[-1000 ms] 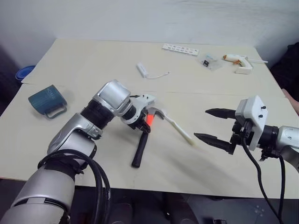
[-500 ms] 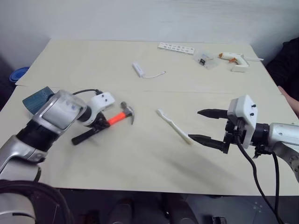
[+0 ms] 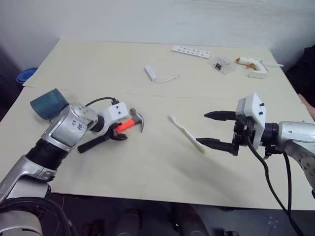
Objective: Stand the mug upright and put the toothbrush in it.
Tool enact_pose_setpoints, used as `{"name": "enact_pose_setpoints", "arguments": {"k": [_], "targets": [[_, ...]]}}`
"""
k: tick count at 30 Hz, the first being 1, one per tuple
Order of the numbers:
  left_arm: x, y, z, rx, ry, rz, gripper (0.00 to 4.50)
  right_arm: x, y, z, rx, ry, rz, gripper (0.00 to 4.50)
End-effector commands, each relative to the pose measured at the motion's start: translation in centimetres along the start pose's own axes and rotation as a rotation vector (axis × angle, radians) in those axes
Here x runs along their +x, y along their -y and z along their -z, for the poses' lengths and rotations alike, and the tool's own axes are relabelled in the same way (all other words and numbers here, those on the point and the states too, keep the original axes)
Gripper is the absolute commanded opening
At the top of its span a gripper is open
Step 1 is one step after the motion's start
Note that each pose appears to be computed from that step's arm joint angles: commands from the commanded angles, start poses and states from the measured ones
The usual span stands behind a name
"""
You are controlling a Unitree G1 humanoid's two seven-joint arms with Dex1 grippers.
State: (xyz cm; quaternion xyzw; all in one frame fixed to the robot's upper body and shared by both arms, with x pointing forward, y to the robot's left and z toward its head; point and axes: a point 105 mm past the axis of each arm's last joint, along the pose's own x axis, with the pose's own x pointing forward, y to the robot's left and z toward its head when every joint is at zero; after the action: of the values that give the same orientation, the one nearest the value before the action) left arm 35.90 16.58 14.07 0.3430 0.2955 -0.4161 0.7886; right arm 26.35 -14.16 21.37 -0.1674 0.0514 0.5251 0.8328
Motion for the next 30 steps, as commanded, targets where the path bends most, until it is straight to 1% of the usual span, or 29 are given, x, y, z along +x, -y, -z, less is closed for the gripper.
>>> {"name": "enact_pose_setpoints", "arguments": {"k": [1, 4, 6, 7, 8, 10, 11, 12, 18, 20, 23, 25, 28, 30], "targets": [[-0.2, -0.2, -0.2, 0.022, -0.002, 0.021, 3.20, -0.6, -0.4, -1.3, -0.053, 0.020, 0.001, 4.50], [-0.2, 0.1, -0.1, 0.014, 0.002, 0.051, 2.68, -0.6, -0.2, -1.3, -0.056, 0.021, 0.011, 4.50], [-0.2, 0.0, -0.1, 0.010, 0.002, 0.051, 2.11, -0.5, -0.2, -1.3, -0.056, 0.022, 0.013, 4.50], [-0.2, -0.1, 0.0, 0.009, 0.001, 0.050, 1.74, -0.5, -0.2, -1.3, -0.054, 0.024, 0.013, 4.50], [-0.2, -0.1, 0.1, 0.003, 0.000, 0.051, 1.53, -0.4, -0.3, -1.3, -0.054, 0.024, 0.012, 4.50], [-0.3, -0.2, 0.2, -0.006, 0.000, 0.051, 0.94, -0.4, -0.5, -1.3, -0.052, 0.025, 0.010, 4.50], [-0.4, -0.2, 0.2, -0.008, 0.001, 0.051, 0.72, -0.4, -0.5, -1.2, -0.052, 0.025, 0.010, 4.50], [-0.5, -0.2, 0.3, -0.009, 0.002, 0.051, 0.66, -0.4, -0.5, -1.3, -0.051, 0.025, 0.010, 4.50], [-1.4, 0.1, 1.0, 0.003, 0.008, 0.041, 0.66, -0.3, -0.3, -1.3, -0.048, 0.030, 0.007, 4.50], [-2.3, 0.2, 1.1, 0.010, 0.039, 0.013, 0.66, -0.2, -0.3, -1.3, -0.047, 0.033, -0.001, 4.50], [-4.2, 0.7, 1.9, -0.003, 0.065, -0.013, 0.66, 0.2, -0.4, -1.4, -0.044, 0.042, -0.021, 4.50], [-5.8, 0.6, 3.3, -0.048, 0.065, -0.075, 0.66, 0.4, -0.5, -1.3, -0.041, 0.046, -0.041, 4.50], [-8.9, 0.6, 5.7, -0.128, 0.090, -0.177, 0.66, 0.8, -0.4, -1.1, -0.036, 0.051, -0.068, 4.50], [-11.2, 0.7, 8.0, -0.176, 0.085, -0.261, 0.66, 1.2, -0.3, -1.2, -0.037, 0.058, -0.093, 4.50]]}}
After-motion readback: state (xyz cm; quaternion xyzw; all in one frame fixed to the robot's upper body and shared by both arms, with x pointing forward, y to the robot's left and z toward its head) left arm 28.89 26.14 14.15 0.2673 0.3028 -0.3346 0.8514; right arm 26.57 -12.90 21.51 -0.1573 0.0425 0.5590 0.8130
